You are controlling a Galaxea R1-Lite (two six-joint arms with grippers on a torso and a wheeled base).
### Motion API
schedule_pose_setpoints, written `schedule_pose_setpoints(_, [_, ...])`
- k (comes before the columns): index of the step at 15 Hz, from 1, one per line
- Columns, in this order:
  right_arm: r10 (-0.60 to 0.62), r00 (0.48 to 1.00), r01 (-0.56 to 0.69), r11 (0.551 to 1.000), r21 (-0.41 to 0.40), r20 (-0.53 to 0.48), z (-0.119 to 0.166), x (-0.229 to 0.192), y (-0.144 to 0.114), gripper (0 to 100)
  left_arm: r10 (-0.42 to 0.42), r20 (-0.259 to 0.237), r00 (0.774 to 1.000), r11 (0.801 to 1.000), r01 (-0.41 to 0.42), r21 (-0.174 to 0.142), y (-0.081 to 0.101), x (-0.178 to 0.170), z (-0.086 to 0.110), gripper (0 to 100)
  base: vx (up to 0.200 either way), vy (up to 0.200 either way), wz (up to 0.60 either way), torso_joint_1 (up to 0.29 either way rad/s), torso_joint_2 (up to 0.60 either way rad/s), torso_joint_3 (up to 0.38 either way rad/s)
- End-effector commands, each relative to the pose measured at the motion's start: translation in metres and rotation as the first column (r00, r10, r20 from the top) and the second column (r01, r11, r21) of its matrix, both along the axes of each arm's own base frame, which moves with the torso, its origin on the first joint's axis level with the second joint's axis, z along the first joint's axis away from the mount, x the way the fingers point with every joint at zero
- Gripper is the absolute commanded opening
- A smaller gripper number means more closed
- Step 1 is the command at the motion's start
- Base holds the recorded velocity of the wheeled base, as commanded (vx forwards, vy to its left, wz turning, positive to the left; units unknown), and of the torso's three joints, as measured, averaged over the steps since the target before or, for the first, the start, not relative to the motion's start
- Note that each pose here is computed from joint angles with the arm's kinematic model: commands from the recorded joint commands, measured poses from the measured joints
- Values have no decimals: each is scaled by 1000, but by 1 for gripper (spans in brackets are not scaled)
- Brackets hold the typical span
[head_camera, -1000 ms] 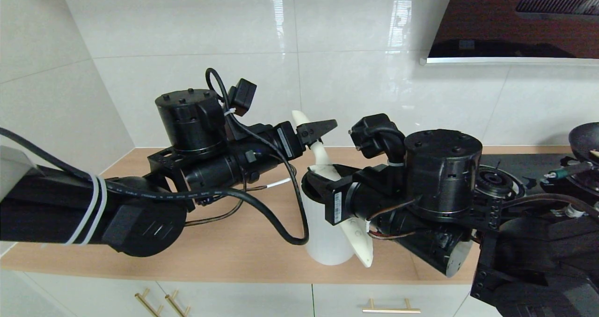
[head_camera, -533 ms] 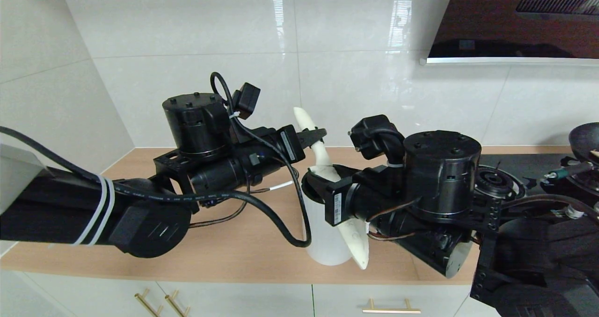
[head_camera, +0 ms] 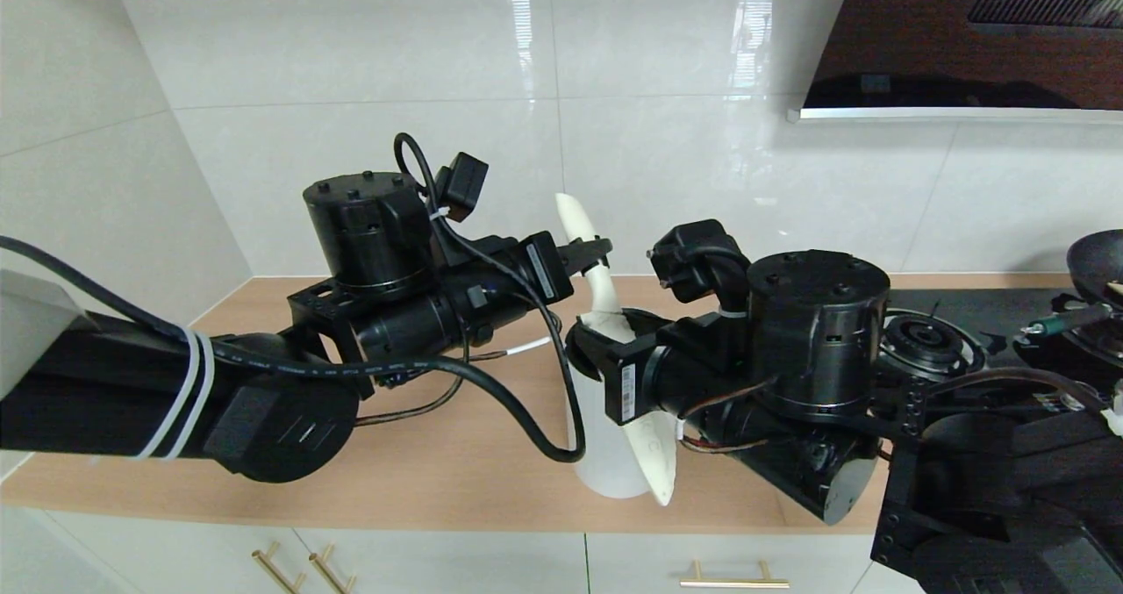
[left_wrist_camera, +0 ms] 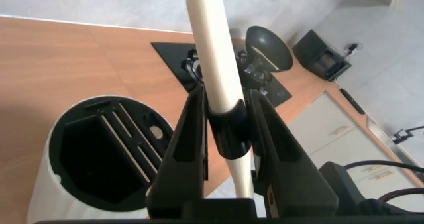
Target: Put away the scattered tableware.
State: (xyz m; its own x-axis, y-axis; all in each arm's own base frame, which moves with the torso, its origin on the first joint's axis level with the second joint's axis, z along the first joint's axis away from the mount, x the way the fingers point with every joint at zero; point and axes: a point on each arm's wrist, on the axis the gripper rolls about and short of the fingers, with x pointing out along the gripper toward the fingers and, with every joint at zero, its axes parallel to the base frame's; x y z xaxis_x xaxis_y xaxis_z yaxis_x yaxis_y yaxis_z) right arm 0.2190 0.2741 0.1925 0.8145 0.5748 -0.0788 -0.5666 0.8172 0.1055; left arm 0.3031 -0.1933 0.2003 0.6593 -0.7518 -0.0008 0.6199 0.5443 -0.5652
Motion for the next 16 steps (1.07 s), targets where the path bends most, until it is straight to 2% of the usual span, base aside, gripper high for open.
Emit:
schedule_pose_setpoints(1, [0, 1000, 0, 1000, 0, 0, -1, 0, 0, 0, 3, 4, 1000, 1000, -3, -9, 0, -1, 3, 0, 0, 0, 0, 0, 0, 0])
schedule_pose_setpoints(2, [0, 1000, 0, 1000, 0, 0, -1, 0, 0, 100, 2, -1, 1000, 1000, -2, -21, 0, -1, 5, 0, 0, 0, 0, 0, 0, 0])
schedule_pose_setpoints(5, [-11, 1000, 11, 1000, 7, 6, 2, -2, -3, 100, 5, 7, 1000, 999, -5, -48, 4, -4, 14, 0, 0, 0, 0, 0, 0, 0])
schedule_pose_setpoints(8, [-86, 994, 79, 993, 90, 74, 37, -3, -35, 100, 41, 49, 998, 997, -38, -72, 16, -9, 31, 0, 0, 0, 0, 0, 0, 0])
schedule_pose_setpoints(11, [-170, 977, 148, 976, 162, 130, 67, -3, -72, 100, 98, 98, 990, 992, -90, -87, 37, -10, 46, 0, 0, 0, 0, 0, 0, 0])
schedule_pose_setpoints(14, [-221, 964, 191, 963, 189, 151, 78, 1, -89, 100, 139, 169, 976, 989, -128, -79, 52, -13, 59, 0, 0, 0, 0, 0, 0, 0])
schedule_pose_setpoints(15, [-224, 963, 195, 963, 186, 150, 77, 1, -89, 100, 174, 229, 958, 984, -160, -81, 55, -16, 65, 0, 0, 0, 0, 0, 0, 0])
schedule_pose_setpoints(16, [-223, 963, 197, 965, 171, 153, 75, 2, -88, 100, 206, 268, 941, 978, -192, -79, 57, -18, 68, 0, 0, 0, 0, 0, 0, 0])
